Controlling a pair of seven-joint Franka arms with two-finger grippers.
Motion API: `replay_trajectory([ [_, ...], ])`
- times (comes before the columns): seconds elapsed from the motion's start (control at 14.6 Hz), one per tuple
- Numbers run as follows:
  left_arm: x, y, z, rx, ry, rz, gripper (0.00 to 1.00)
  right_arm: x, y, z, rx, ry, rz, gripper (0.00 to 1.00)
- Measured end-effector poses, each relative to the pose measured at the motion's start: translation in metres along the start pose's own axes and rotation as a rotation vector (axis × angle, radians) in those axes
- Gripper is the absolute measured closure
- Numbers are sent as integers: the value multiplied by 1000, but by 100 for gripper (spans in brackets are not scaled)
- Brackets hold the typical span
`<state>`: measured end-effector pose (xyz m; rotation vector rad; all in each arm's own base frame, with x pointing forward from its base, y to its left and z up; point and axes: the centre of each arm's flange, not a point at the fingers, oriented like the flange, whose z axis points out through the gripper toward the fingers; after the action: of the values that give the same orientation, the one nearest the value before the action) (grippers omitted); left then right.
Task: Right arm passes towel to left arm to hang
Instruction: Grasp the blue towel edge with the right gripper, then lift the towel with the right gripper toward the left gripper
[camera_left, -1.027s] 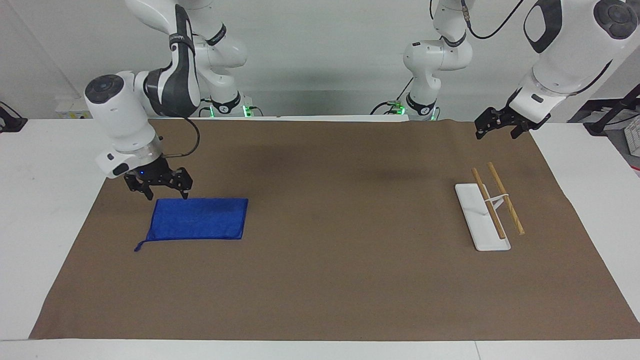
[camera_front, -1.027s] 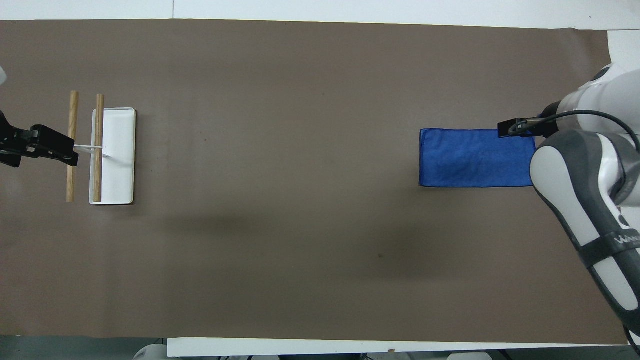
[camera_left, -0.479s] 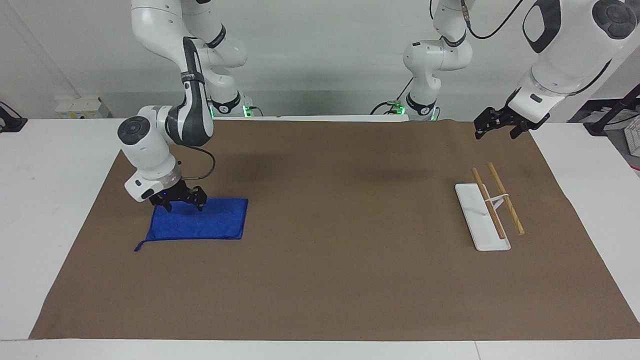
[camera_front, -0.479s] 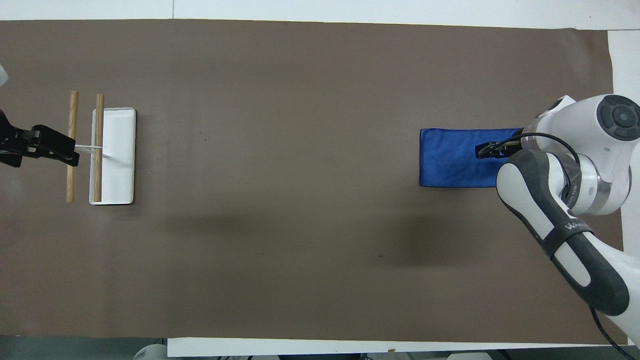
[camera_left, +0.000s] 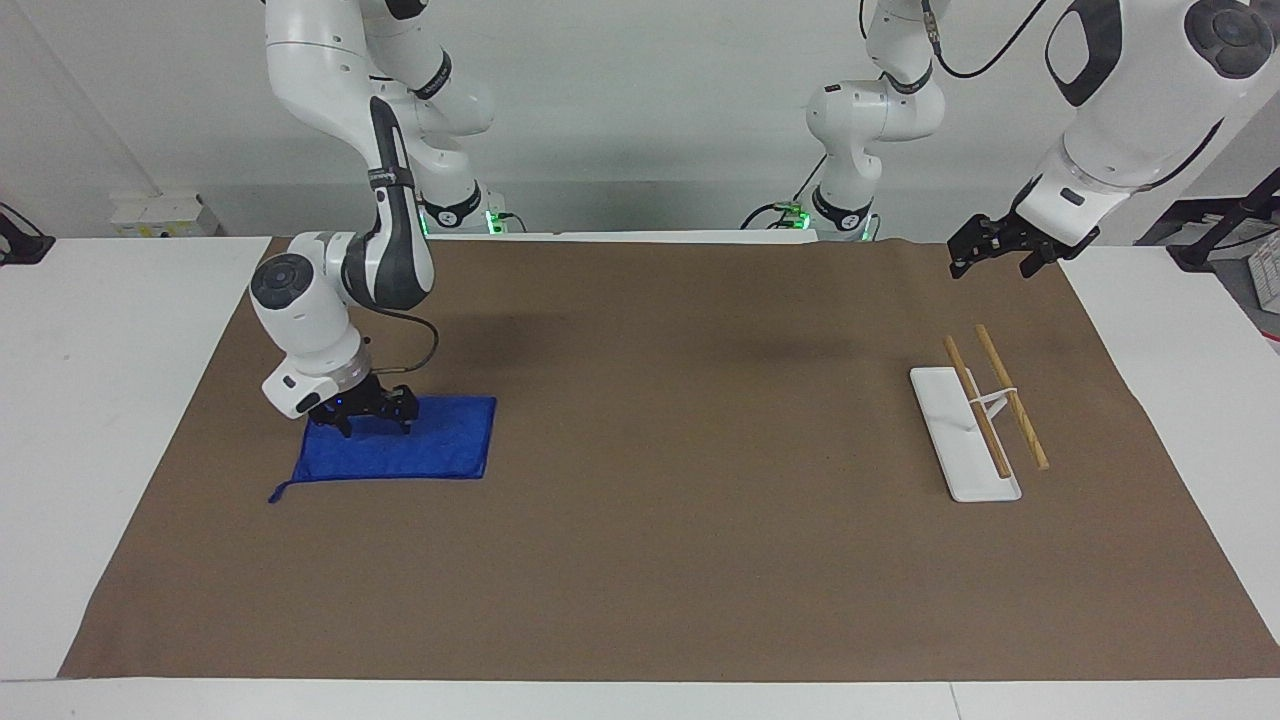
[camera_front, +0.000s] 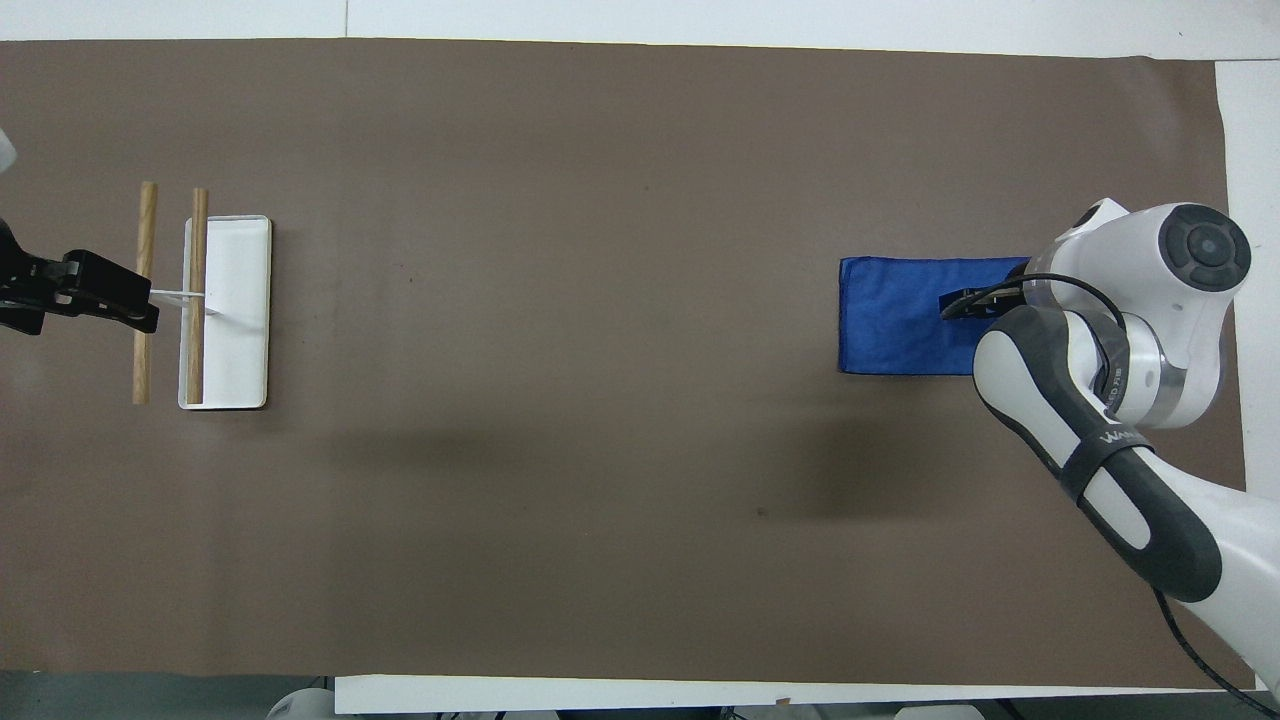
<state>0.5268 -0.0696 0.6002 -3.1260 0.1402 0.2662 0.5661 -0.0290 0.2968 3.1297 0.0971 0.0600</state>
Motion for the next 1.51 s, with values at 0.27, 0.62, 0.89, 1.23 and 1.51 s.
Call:
replay_trajectory([
  [0.27,0,0,0,0,0,0,0,0,0,11,0,-5,-15,6],
  [0.62,0,0,0,0,0,0,0,-2,0,16,0,-10,-16,20],
  [0.89,0,-1,0,0,0,-2,0,-1,0,11,0,-1,-16,64],
  [1.23,0,-3,0,-1,0,-8,0,0,0,9,1,-7,20,88],
  [1.51,0,-3,0,-1,0,-10,0,18,-21,-26,10,-93,193,88],
])
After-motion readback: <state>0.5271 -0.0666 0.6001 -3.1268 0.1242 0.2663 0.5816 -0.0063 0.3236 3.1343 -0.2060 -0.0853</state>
